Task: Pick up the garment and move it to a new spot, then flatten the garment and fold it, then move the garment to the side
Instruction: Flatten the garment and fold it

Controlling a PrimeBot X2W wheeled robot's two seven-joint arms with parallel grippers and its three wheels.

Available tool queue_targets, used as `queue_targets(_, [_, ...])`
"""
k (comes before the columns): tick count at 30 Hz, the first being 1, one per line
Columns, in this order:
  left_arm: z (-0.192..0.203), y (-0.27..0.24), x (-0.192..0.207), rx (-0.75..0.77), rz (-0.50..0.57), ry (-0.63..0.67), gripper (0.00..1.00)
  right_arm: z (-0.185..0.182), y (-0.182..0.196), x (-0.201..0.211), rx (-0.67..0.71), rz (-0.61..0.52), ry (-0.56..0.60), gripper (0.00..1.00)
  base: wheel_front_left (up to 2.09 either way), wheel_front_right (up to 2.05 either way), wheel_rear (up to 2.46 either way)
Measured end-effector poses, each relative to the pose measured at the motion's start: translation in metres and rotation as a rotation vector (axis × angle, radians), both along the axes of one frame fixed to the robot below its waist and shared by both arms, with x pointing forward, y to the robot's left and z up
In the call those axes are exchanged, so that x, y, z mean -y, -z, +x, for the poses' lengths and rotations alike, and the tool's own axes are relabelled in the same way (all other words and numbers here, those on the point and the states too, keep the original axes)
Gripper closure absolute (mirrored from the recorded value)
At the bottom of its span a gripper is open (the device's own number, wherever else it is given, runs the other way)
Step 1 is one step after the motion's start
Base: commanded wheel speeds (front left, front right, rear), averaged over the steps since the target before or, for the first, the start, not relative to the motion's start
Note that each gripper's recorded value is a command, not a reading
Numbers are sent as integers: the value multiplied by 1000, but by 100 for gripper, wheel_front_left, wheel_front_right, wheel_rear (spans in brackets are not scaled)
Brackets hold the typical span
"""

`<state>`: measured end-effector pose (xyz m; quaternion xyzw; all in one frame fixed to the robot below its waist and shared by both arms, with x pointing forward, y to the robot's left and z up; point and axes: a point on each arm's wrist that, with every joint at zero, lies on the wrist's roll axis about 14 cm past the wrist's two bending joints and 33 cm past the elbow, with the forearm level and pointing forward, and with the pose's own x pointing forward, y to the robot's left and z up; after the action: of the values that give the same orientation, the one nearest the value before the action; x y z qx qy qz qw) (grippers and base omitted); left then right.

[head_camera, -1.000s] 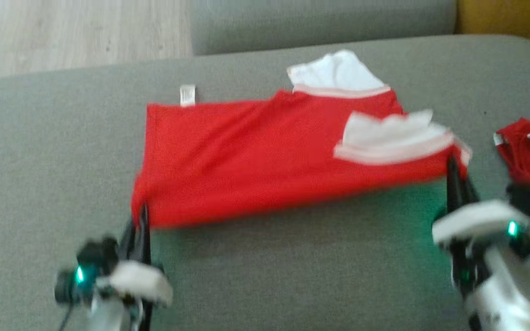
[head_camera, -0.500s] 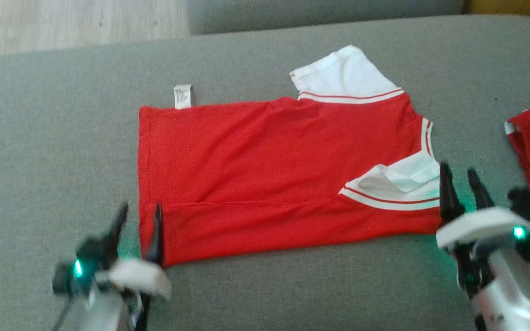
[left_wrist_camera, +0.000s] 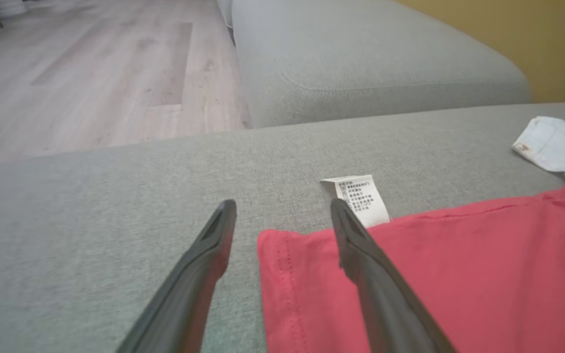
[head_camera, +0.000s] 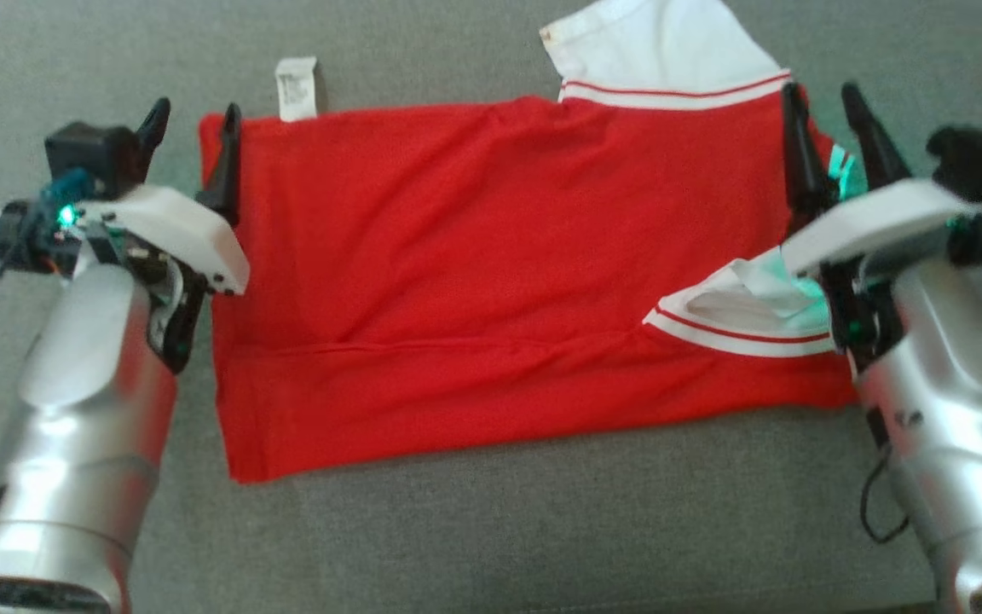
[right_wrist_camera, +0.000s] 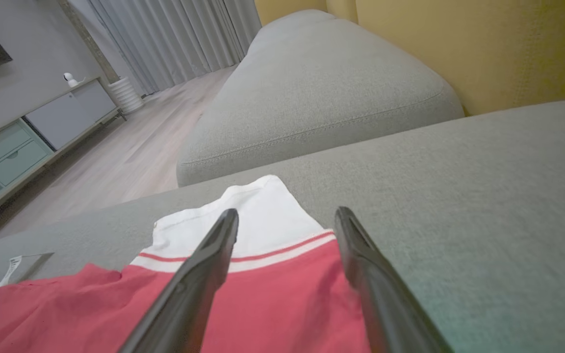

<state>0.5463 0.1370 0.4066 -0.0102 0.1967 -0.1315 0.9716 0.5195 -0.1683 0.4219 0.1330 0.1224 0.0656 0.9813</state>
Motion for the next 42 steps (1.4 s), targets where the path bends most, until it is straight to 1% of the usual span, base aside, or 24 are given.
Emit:
queue_targets(3, [5, 17, 1, -48, 7, 20, 0, 14, 3, -1, 2, -22, -20, 0, 0, 0, 0])
queue_targets(7, [4, 41, -2, -110, 15, 27, 0, 22, 14, 0, -21, -38, -32, 0, 0, 0, 0])
queue_targets(11, [6, 50, 2, -121, 13, 44, 0, 31, 25, -3, -56, -60, -55, 0, 0, 0, 0])
queue_targets(12, [8, 50, 2, -121, 8, 43, 39, 34, 29, -3, -80, -73, -67, 0, 0, 0, 0])
queue_targets(13, [9, 50, 4, -120, 13, 53, 39, 39, 29, -3, -89, -79, -72, 0, 0, 0, 0])
queue_targets(14, [9, 49, 4, -112, 20, 61, 100, 45, 27, -5, -92, -83, -80, 0, 0, 0, 0])
queue_targets(17, [7, 48, 7, -102, 11, 69, 100, 63, 23, -11, -107, -115, -114, 0, 0, 0, 0])
queue_targets(18, [7, 48, 7, -102, 11, 69, 100, 63, 23, -11, -107, -115, -114, 0, 0, 0, 0])
queue_targets(19, [6, 46, 6, -93, 2, 66, 100, 74, 24, -13, -142, -134, -127, 0, 0, 0, 0])
queue_targets(21, [6, 45, 7, -86, 1, 70, 100, 79, 26, -14, -156, -143, -131, 0, 0, 0, 0])
queue_targets(25, [1, 42, 13, -78, -17, 79, 100, 92, 41, -13, -230, -200, -153, 0, 0, 0, 0])
queue_targets(28, [-3, 38, 19, -69, -44, 74, 100, 104, 51, -15, -271, -210, -152, 0, 0, 0, 0])
queue_targets(30, [-5, 39, 20, -69, -52, 68, 100, 109, 58, -23, -296, -208, -164, 0, 0, 0, 0])
queue_targets(32, [-7, 41, 17, -73, -45, 66, 100, 111, 68, -33, -322, -211, -186, 0, 0, 0, 0])
queue_targets(35, [-7, 44, 13, -76, -38, 59, 100, 115, 72, -41, -325, -218, -204, 0, 0, 0, 0])
queue_targets(36, [-7, 45, 13, -77, -43, 55, 100, 117, 71, -42, -323, -218, -205, 34, 0, 0, 0])
queue_targets(37, [-7, 46, 13, -75, -44, 55, 100, 117, 71, -43, -322, -223, -210, 92, 0, 0, 0])
queue_targets(38, [-7, 46, 13, -72, -45, 57, 100, 117, 71, -43, -312, -230, -212, 100, 0, 0, 0])
queue_targets(42, [-2, 44, 11, -45, -48, 47, 100, 125, 58, -37, -185, -247, -193, 100, 0, 0, 0])
